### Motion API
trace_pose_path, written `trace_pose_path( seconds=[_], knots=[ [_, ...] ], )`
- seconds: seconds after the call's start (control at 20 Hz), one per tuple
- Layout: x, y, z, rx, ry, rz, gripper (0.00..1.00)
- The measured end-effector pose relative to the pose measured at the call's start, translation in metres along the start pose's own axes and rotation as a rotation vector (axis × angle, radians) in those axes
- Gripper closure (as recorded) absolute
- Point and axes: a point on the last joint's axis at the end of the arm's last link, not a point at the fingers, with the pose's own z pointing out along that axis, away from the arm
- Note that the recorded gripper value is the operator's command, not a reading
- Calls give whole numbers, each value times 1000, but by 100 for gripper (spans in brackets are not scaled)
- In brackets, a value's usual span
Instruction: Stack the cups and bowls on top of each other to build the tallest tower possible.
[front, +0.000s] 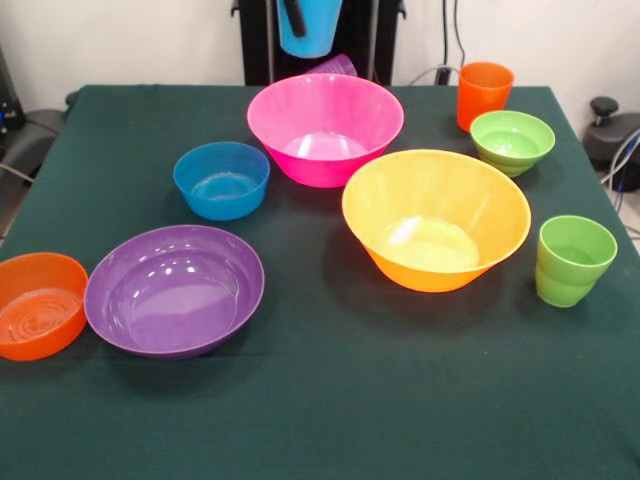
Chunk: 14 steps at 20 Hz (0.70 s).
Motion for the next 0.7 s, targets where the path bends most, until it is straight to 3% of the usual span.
trace_pose_path(
  seconds=[0.1,0.25,0.45,0.55,0.7],
  knots=[
    [1,-1,1,23,-18,8,100],
    [12,-5,4,114,-119,11,100],
    [27,-9,8,188,-223,-11,100],
    [40,-10,10,217,-269,-32,100],
    [49,-9,12,224,-287,-45,100]
  ],
)
